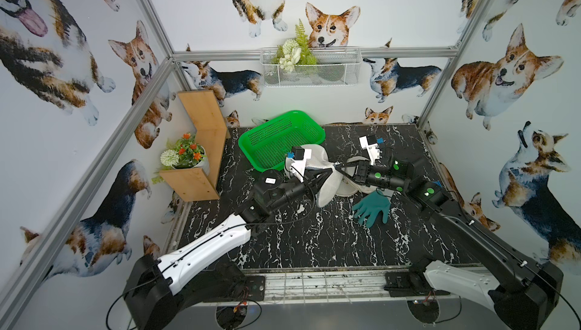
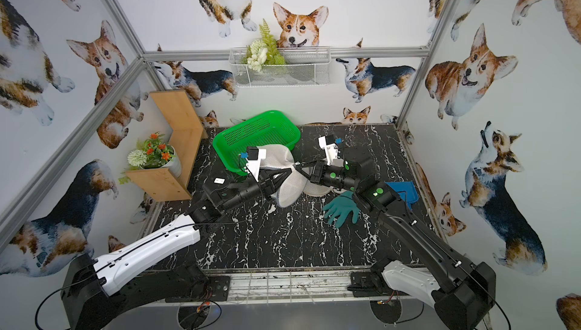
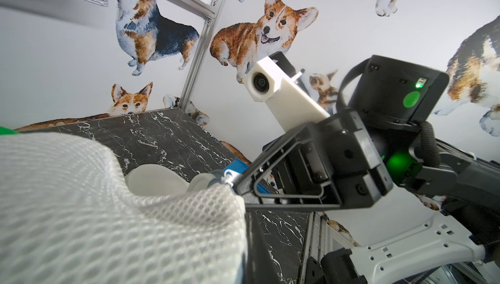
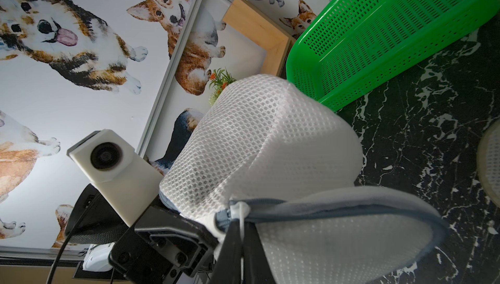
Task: Turn the laundry bag inside out
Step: Zip the zipper on the laundry bag.
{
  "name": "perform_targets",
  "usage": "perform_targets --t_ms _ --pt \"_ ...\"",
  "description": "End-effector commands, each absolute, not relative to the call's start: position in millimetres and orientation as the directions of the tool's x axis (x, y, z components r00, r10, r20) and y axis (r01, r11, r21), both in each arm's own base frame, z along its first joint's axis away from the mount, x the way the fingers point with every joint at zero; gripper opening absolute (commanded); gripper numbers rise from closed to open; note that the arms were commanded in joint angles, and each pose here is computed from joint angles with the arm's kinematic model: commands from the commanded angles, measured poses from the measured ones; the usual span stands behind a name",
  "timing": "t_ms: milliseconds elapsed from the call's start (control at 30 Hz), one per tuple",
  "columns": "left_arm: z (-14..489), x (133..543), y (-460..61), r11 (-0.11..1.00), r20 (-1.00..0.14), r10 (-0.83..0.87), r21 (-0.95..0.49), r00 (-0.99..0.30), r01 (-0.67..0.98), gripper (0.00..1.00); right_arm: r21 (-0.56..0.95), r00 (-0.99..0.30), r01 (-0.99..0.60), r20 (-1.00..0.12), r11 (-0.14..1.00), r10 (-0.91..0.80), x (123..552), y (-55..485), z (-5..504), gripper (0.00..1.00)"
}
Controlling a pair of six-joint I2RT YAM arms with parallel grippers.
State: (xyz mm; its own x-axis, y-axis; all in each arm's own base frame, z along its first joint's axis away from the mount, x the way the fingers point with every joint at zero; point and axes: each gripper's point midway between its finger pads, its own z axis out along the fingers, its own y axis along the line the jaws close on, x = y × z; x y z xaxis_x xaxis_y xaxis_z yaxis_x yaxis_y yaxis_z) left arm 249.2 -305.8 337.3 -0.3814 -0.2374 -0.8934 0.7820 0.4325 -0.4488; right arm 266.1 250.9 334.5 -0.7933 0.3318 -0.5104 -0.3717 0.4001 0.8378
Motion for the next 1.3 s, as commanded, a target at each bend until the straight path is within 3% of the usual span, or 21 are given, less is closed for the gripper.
perform_targets --t_ms 0,467,733,967,1100,1133,1267 --pt "347.8 245.9 -305.7 0.416 -0.904 -0.244 -0.425 -0.352 0.804 0.0 0.819 -0.768 -0.368 -0.534 0.441 0.353 271.0 244.4 334.3 0.01" --pt "341.3 245.4 -295.5 0.471 -0.922 -0.212 -0.387 -0.325 0.793 0.0 0.784 -0.749 -0.351 -0.564 0.512 0.349 269.8 222.8 329.1 0.0" --pt "363.3 239.0 -280.1 0.467 -0.918 -0.307 -0.376 -0.252 0.8 0.0 0.759 -0.755 -0.309 -0.562 0.573 0.337 276.9 200.0 312.0 0.0" --pt "359.2 238.6 -270.1 0.468 -0.897 -0.363 -0.41 -0.253 0.783 0.0 0.789 -0.774 -0.341 -0.544 0.51 0.323 280.1 206.9 319.6 0.0" --pt "332.6 245.3 -279.1 0.5 -0.899 -0.274 -0.436 -0.342 0.748 0.58 0.772 -0.739 -0.406 -0.592 0.489 0.321 283.2 210.5 341.8 0.0" --pt "323.5 247.1 -280.3 0.514 -0.896 -0.251 -0.444 -0.366 0.734 0.67 0.761 -0.727 -0.416 -0.607 0.497 0.321 285.1 209.9 345.7 0.0" --pt "298.2 248.7 -278.7 0.552 -0.874 -0.202 -0.474 -0.441 0.686 0.84 0.714 -0.683 -0.416 -0.654 0.563 0.324 295.4 202.1 348.1 0.0"
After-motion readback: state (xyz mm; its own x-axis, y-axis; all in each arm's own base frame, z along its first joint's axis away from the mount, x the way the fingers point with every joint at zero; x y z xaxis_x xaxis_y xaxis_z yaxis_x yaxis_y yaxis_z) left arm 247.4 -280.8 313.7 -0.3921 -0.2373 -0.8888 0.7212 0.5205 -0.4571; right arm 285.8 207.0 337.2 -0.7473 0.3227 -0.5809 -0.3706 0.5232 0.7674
